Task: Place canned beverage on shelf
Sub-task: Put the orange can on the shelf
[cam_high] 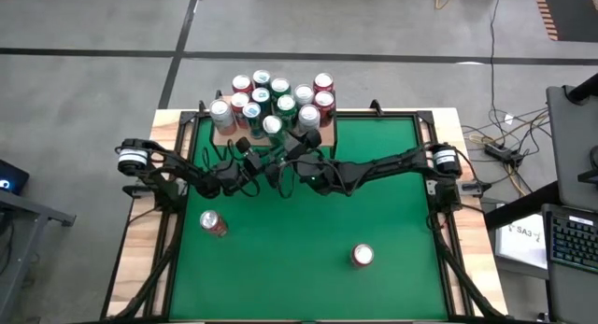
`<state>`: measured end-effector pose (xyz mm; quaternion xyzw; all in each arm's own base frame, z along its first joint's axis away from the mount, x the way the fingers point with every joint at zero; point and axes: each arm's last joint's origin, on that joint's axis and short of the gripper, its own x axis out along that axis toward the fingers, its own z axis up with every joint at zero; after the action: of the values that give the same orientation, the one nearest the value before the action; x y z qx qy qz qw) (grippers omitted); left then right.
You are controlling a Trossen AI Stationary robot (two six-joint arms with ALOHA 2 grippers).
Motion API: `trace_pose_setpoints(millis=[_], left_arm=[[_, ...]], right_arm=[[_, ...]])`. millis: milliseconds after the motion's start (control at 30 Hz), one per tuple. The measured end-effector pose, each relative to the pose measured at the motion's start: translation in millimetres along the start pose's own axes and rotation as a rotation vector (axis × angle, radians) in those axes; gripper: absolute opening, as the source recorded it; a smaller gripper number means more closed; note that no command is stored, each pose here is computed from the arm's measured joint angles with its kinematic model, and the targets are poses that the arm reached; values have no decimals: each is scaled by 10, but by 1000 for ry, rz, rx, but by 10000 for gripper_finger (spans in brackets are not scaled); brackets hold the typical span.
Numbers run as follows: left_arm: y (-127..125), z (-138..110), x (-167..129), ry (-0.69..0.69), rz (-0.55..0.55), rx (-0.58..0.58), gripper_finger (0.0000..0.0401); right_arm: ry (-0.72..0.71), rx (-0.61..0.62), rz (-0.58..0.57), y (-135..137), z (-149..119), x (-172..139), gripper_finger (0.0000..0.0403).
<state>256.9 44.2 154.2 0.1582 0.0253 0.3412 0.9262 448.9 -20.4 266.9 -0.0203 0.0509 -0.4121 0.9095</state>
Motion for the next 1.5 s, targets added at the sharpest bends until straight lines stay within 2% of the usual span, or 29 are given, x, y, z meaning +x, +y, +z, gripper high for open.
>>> trace_pose_setpoints(millis=[100,267,467,600,700,833,933,1000,1067,1233,1500], left_arm=[[1,0,1,0,1,0,47],[11,23,0,-22,10,9,47],[-13,52,-26,-39,-1,1,47],[-89,81,-82,-51,-38,-2,47],[-142,136,-135,-71,-66,-12,47],[-150,235,-200,-105,-79,-28,47],[-110,296,-254,-118,-68,-17,47],[-73,326,-294,-111,-51,-11,47],[-30,358,-334,-100,-26,-13,47],[48,438,-423,-71,5,-8,47],[111,480,-471,-26,16,20,47]], right_arm=[[6,14,52,-40,178,-133,378],[20,86,78,-244,506,-325,378],[55,50,104,-510,843,-469,370],[144,115,241,-837,1301,-425,310],[262,113,315,-1046,1433,-234,236],[393,72,328,-1227,1442,89,128],[402,21,331,-1346,1486,296,53],[387,-16,332,-1399,1503,424,21],[384,-40,352,-1388,1488,531,16],[388,-98,516,-1263,1425,650,10],[440,-177,592,-1030,1251,668,9]])
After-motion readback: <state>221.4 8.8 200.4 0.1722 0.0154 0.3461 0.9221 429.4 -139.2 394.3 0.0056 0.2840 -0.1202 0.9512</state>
